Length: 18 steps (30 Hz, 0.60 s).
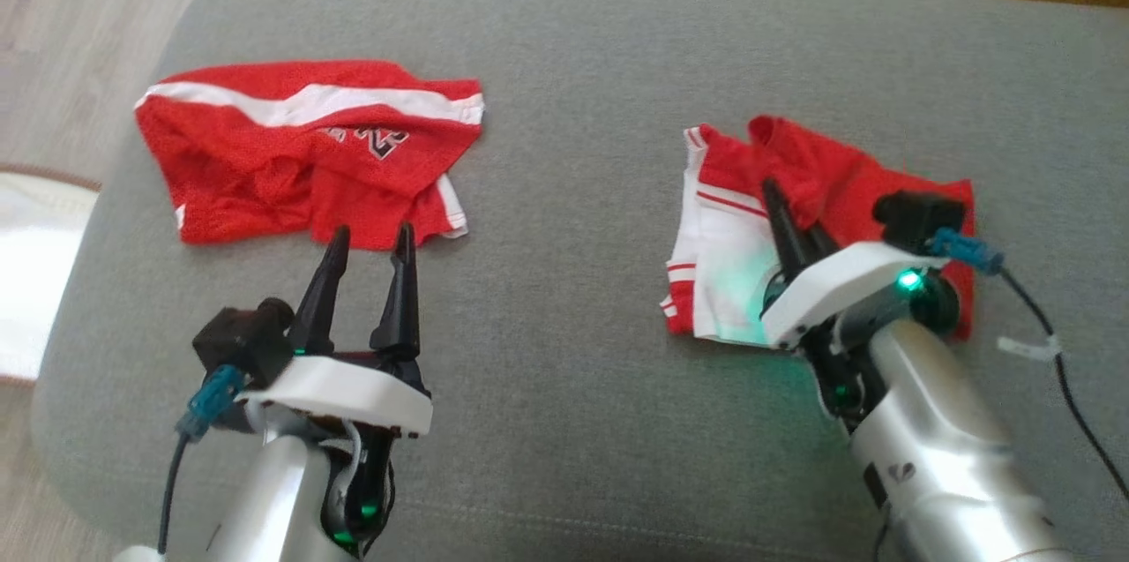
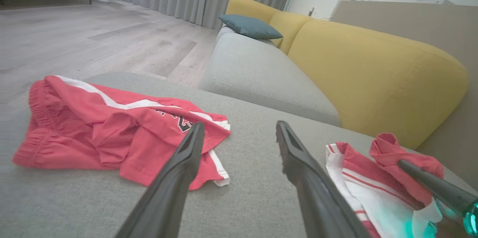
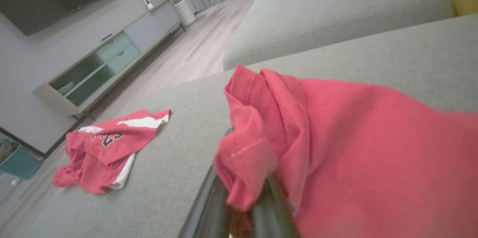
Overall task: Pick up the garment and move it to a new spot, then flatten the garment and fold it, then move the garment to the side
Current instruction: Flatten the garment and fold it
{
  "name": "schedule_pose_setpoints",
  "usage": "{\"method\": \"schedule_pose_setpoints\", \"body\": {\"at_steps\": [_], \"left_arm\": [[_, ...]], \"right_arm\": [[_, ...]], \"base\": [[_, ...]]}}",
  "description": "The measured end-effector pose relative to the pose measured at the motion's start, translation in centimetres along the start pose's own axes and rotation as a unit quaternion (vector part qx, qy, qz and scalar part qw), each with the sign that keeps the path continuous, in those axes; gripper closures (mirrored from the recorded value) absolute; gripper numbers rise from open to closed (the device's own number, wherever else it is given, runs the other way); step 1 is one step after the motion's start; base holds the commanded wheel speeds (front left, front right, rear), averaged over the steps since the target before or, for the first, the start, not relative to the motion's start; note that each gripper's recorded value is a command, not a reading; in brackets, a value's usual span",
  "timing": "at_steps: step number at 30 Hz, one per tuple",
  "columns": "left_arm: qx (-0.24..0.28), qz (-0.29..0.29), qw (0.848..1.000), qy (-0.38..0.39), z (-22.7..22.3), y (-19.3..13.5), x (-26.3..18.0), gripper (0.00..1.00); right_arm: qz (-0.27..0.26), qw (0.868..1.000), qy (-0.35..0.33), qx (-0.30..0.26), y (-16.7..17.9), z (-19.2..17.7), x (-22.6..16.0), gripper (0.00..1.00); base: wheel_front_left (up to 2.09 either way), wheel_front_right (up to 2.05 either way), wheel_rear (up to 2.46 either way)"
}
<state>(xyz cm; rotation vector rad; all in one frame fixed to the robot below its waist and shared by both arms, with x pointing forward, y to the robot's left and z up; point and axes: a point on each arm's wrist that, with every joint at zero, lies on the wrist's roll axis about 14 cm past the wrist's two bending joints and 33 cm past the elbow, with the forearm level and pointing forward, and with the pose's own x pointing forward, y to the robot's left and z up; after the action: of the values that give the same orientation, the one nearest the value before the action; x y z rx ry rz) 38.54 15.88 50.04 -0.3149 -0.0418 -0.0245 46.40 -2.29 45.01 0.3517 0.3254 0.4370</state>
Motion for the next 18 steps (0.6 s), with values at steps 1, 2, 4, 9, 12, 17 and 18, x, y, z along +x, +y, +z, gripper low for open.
{"method": "schedule_pose_setpoints", "body": {"at_steps": [1,2,4,9,12,17,18], "left_arm": [[0.002,0.007,1.0,0.001,0.0,0.3,-0.1,0.0],[0.002,0.011,1.0,0.002,-0.1,0.6,-0.2,0.0],[0.004,0.017,1.0,0.005,-0.2,1.0,-0.3,0.0],[0.001,0.03,1.0,0.011,-0.6,1.8,-0.6,0.0],[0.001,0.03,0.999,0.011,-0.6,1.7,-0.6,0.0],[0.0,0.026,1.0,0.012,-0.7,1.4,-0.4,0.0],[-0.003,0.024,1.0,0.012,-0.7,1.2,-0.4,0.0]], "right_arm": [[0.003,1.0,0.009,-0.003,0.2,-0.8,0.1,1.0],[0.007,1.0,0.018,-0.006,0.4,-1.5,0.3,1.0],[0.012,0.999,0.034,-0.011,0.7,-2.8,0.4,1.0],[0.024,0.997,0.064,-0.023,1.3,-5.3,0.5,0.0],[0.045,0.995,0.078,-0.039,2.5,-6.2,0.2,0.0],[0.103,0.991,0.08,-0.039,6.3,-6.3,-0.3,0.0],[0.111,0.99,0.079,-0.039,6.8,-6.2,-0.5,0.0]], "base": [[0.0,0.0,0.0],[0.0,0.0,0.0],[0.0,0.0,0.0],[0.0,0.0,0.0],[0.0,0.0,0.0],[0.0,0.0,0.0],[0.0,0.0,0.0]]}}
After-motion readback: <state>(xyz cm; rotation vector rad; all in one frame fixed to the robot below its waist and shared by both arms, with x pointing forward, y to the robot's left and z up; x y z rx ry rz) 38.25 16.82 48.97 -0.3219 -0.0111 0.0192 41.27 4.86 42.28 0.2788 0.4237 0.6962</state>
